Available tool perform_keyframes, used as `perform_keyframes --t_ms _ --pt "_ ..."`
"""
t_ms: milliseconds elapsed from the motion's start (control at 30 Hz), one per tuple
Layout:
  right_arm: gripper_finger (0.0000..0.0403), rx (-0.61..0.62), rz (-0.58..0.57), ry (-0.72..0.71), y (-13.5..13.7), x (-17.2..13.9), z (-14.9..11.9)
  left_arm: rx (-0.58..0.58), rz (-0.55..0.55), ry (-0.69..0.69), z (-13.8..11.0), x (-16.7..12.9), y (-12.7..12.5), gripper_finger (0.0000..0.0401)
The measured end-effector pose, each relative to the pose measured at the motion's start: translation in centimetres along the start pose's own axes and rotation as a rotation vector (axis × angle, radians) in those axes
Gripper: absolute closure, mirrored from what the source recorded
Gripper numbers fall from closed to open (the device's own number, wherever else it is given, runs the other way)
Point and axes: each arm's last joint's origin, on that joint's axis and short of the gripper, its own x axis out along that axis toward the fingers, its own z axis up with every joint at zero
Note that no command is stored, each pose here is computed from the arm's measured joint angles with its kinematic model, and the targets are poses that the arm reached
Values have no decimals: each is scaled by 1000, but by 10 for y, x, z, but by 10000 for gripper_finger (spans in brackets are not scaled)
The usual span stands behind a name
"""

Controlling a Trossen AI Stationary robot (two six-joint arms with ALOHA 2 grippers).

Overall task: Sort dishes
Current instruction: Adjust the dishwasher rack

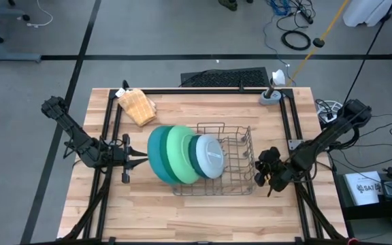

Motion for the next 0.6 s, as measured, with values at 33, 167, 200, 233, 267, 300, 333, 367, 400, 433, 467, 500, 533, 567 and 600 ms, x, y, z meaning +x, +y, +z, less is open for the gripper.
perform_keyframes --t_ms 33,167,200,233,267,300,333,367,400,433,467,500,533,567,600 --pt "403 -2 1 -4 1 2 1 0 0 0 0 0 0 329" --pt "403 -18 -6 -19 4 9 4 -1 0 -1 0 0 0 329" --pt "403 -18 -8 -22 4 11 4 -1 0 -1 0 0 0 329" --pt "403 -16 -13 -24 4 12 5 -1 0 -1 0 0 0 329" --pt "403 -16 -20 -25 3 13 6 -1 0 -1 0 0 0 329" --pt "403 -15 -25 -27 3 14 7 -1 0 -1 0 0 0 329" --pt "403 -14 -29 -30 3 15 8 -1 0 -1 0 0 0 329" --pt "403 -15 -34 -32 2 16 9 -1 0 -1 0 0 0 329" --pt "403 -18 -37 -34 2 16 10 0 0 -1 0 0 0 329" --pt "403 -18 -38 -35 2 17 11 0 6 0 0 0 0 329" --pt "403 -19 -41 -37 2 18 11 4 23 4 -1 0 1 329" --pt "403 -24 -44 -39 1 18 12 5 48 11 -2 0 1 329" --pt "403 -28 -45 -41 1 18 12 4 75 23 -3 0 3 329" --pt "403 -29 -43 -42 2 18 12 2 98 37 -5 -1 4 329" --pt "403 -34 -42 -43 2 18 13 0 115 52 -8 -2 5 329"
